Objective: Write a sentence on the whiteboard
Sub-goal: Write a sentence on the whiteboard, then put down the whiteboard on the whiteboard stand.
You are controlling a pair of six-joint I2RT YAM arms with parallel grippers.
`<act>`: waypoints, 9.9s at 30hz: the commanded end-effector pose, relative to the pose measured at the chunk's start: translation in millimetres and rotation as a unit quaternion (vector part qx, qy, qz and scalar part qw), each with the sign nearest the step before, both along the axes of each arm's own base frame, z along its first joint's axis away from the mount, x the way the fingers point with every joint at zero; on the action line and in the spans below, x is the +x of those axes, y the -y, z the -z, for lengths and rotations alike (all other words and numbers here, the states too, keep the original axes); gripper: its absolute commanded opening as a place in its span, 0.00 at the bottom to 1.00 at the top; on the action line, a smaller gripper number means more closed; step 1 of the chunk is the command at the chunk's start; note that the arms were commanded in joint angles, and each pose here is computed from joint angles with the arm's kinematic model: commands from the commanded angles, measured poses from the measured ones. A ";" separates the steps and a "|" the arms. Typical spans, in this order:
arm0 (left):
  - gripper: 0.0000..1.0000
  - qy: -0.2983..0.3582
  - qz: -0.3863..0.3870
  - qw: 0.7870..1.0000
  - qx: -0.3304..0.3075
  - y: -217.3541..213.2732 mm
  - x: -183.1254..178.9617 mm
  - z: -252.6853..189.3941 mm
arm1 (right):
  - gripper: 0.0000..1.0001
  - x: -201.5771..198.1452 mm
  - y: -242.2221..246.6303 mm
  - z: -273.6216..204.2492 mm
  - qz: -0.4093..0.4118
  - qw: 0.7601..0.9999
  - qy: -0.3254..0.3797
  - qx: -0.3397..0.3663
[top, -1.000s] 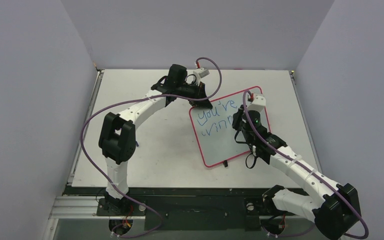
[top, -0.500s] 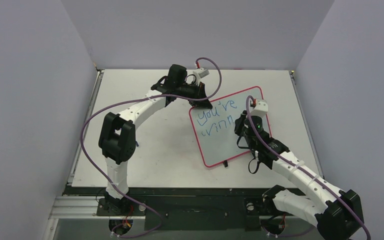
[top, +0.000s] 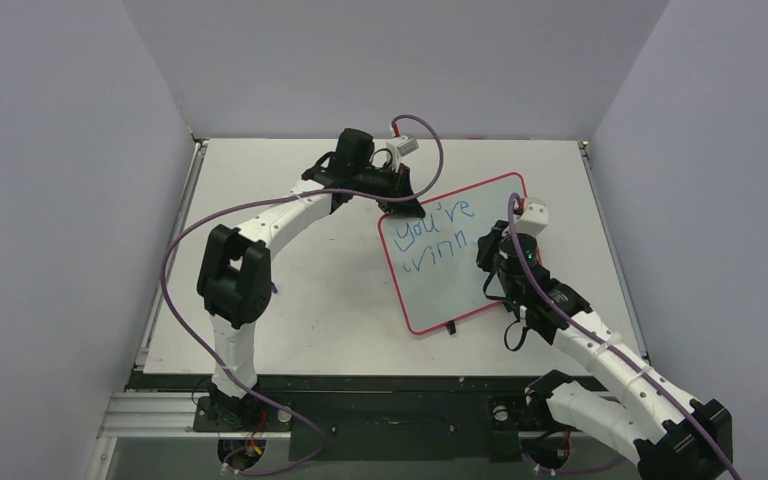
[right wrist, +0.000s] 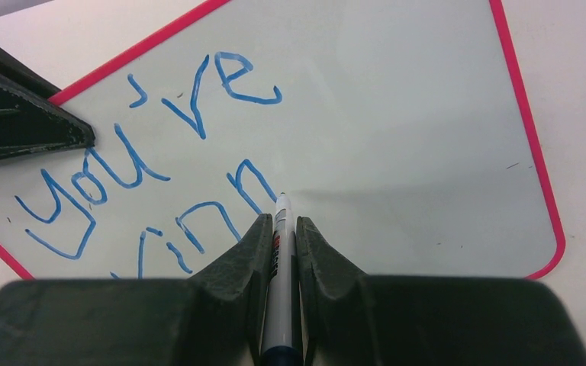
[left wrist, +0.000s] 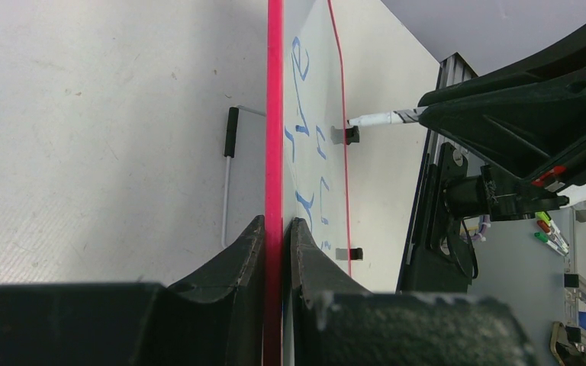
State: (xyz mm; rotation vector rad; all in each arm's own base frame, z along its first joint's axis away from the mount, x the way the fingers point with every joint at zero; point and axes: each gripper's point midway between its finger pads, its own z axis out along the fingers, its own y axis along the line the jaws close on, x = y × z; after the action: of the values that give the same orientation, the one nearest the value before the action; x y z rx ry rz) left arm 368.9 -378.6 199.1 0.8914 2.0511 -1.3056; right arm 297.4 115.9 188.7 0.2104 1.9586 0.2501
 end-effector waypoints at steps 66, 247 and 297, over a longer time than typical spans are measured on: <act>0.00 0.023 0.023 0.999 0.019 1.1 -7.2 15.4 | 0.00 39.8 -15.6 -9.0 -0.021 0.998 0.013 0.055; 0.00 0.018 0.024 0.998 0.051 -4.1 -7.8 34.7 | 0.00 -1.4 64.4 -83.8 0.071 0.989 0.117 0.052; 0.53 0.041 0.042 0.994 0.093 -7.7 -13.5 65.3 | 0.00 -22.7 71.8 -65.5 0.073 0.991 0.102 0.046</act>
State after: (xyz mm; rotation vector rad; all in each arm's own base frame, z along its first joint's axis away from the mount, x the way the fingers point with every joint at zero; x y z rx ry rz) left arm 364.5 -368.6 141.7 1.0581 2.0912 -1.1235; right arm 272.6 48.9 252.7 0.3551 1.7417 0.2743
